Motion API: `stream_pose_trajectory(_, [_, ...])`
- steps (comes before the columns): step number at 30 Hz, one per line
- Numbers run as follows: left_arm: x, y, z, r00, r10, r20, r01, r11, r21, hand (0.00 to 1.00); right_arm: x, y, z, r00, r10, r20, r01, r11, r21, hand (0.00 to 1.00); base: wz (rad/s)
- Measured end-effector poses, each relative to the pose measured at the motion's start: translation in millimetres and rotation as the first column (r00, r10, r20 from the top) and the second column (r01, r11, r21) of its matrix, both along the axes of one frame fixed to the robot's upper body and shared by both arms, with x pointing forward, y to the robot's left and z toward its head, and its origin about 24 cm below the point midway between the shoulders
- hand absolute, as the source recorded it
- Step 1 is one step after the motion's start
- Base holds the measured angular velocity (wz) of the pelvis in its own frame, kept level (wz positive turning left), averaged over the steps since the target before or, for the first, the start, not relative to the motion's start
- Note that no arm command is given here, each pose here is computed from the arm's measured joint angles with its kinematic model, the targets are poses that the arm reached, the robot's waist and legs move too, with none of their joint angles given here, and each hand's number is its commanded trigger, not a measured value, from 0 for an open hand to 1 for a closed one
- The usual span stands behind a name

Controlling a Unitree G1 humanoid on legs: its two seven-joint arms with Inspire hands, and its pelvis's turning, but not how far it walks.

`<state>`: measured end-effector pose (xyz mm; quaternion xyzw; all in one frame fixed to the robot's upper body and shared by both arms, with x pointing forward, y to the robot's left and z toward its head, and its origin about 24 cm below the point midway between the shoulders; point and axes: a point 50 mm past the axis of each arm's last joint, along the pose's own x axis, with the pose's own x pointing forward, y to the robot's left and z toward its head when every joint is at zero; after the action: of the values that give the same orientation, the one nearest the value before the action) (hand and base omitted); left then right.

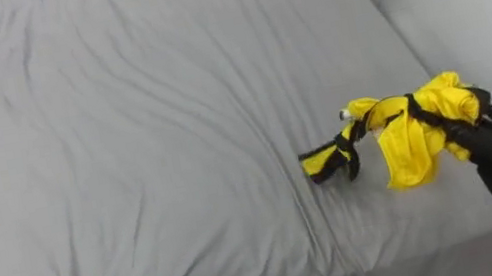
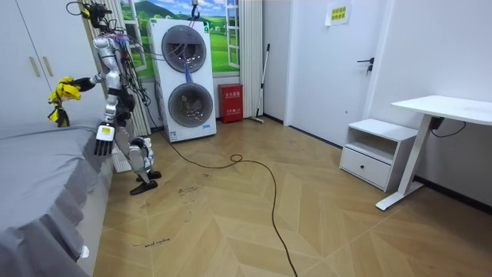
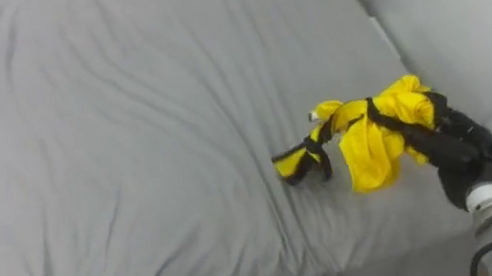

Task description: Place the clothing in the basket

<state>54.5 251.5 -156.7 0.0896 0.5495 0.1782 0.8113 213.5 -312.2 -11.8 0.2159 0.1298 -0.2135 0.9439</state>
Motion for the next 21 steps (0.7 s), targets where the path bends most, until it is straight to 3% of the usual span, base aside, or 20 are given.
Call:
stream_pose_trajectory(9, [-5.1,-2.4,-1.7,0.998,-0.009,-0.055,0.009,1.000,-0.008,0.00,-17.9,-12.2,-6.8,0.997,-0.056,-0.061,0.054,0.998,-0.031,1.00,-0.41])
stream_pose_trajectory(21, [-24.2,-3.3,-3.9,0.992,-0.030,-0.120,0.030,1.000,-0.004,0.00,-64.4,-33.7,-44.0,0.951,-0.190,-0.243,0.193,0.981,-0.011,1.00,-0.16])
